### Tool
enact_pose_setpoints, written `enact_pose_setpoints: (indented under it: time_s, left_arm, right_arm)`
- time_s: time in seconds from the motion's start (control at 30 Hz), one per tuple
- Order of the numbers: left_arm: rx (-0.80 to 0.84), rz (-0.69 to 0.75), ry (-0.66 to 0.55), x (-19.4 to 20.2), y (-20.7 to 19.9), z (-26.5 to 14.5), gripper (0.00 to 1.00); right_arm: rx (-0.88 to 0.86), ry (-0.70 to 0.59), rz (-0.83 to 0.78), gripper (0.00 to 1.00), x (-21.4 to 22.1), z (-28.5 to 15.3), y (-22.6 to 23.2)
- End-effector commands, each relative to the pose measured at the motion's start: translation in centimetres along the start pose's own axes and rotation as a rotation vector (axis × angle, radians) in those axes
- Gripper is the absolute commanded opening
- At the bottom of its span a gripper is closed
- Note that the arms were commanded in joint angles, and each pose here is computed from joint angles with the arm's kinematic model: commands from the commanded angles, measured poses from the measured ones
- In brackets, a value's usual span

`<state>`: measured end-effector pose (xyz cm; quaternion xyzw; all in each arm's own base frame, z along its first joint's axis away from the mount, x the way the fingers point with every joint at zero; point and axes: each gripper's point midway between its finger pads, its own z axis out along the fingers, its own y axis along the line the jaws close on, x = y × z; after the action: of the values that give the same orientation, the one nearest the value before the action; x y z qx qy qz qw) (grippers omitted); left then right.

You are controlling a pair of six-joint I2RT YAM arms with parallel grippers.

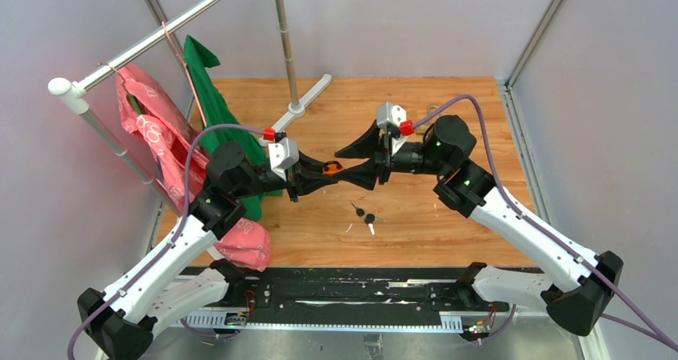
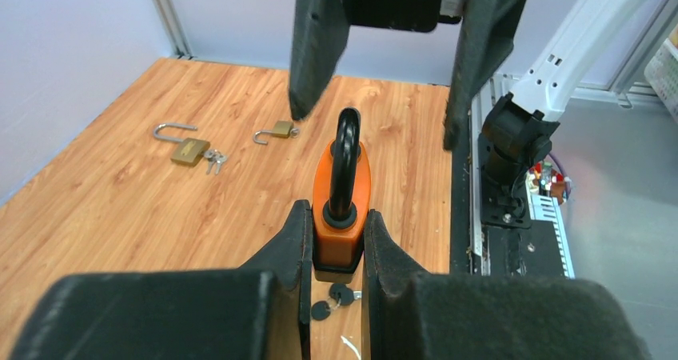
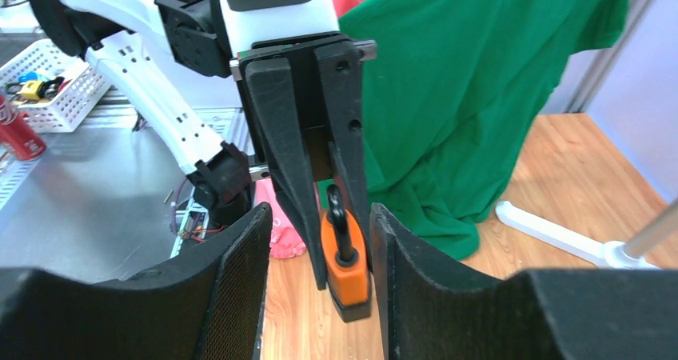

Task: Lock with the key
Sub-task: Place the key at the center of the board, then place the lock at the center of the board.

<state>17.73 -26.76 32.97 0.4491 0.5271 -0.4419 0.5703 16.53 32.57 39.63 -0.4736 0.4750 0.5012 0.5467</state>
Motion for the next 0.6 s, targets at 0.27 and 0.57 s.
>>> enact_pose_setpoints:
  time_s: [0.27,0.57]
  left_arm:
    - [0.017,0.029,-0.018,-0.3,-0.2,-0.1,0.0]
    - [-0.136,-0.061,0.008,1.1,2.0,-0.4,0.93]
  right_arm:
    - [-0.023,0.049,0.005,0.0,1.3,1.2,0.7]
    - [0.157,0.157,0.07,0.0,4.1,0.3,-2.5]
